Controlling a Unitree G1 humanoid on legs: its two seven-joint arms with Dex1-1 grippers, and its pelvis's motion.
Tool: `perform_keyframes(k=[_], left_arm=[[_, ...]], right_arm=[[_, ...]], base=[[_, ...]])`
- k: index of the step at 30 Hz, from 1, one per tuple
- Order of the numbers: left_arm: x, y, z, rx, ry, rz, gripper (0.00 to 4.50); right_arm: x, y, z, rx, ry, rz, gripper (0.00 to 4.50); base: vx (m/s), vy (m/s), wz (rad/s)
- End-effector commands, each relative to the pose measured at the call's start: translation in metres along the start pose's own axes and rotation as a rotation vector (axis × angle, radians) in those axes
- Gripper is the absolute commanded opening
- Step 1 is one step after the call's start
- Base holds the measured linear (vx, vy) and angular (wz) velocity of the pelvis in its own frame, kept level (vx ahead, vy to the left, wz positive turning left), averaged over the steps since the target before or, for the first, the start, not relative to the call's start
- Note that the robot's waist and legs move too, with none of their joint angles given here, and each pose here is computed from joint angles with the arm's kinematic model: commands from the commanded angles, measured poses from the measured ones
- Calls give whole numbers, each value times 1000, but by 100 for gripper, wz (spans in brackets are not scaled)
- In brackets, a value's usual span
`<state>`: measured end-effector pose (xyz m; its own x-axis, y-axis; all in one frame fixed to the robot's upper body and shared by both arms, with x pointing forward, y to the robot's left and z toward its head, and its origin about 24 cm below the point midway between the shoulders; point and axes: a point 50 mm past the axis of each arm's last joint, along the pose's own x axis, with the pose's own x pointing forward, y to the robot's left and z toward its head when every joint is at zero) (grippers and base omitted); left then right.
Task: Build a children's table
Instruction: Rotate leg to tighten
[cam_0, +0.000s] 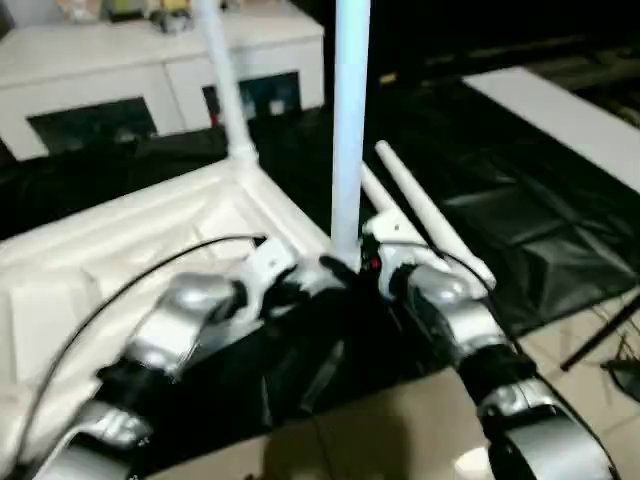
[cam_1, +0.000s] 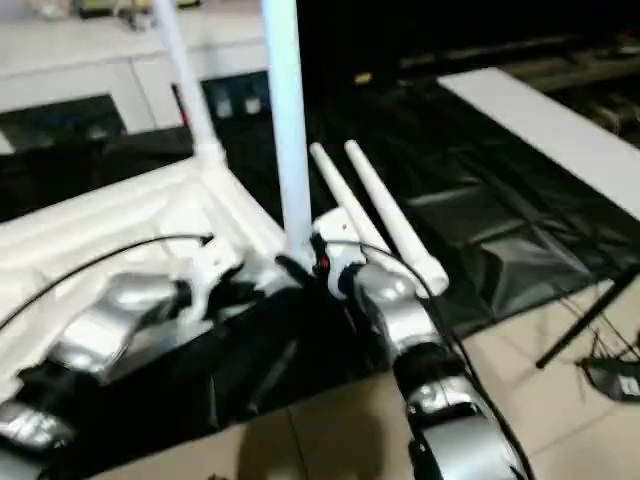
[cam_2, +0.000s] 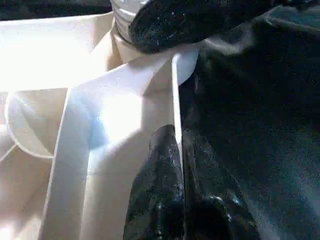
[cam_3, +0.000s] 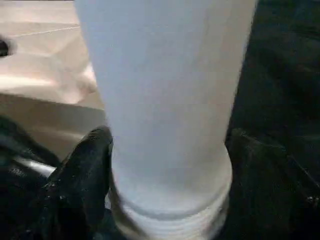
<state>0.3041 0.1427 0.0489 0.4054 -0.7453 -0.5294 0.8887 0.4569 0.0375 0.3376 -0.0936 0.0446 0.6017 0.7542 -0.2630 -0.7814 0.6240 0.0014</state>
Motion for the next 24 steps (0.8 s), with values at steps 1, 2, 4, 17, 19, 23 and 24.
perform_keyframes(k=[1, 2, 4, 17, 19, 23, 24], left_arm=[[-1, -10, 4, 31, -10, -115, 0], [-3, -11, 3, 33, -4, -128, 0], [-6, -12, 1, 30, 5, -158, 0], [-12, -14, 1, 32, 19, -177, 0], [-12, -14, 1, 32, 19, -174, 0], [-10, -12, 0, 28, 17, -143, 0], [-9, -11, 0, 27, 16, -132, 0]], right_arm=[[-9, -2, 4, -24, -11, 77, 374], [-11, -1, 3, -33, -4, 108, 374], [-17, 1, 0, -32, 9, 180, 374], [-25, 3, -7, -44, 63, 288, 296], [-24, 3, -8, -43, 63, 288, 291], [-22, 2, -9, -13, 63, 243, 277], [-20, 0, -10, 4, 64, 211, 276]], base=[[0, 0, 0], [0, 0, 0], [0, 0, 0], [0, 0, 0], [0, 0, 0], [0, 0, 0], [0, 0, 0]])
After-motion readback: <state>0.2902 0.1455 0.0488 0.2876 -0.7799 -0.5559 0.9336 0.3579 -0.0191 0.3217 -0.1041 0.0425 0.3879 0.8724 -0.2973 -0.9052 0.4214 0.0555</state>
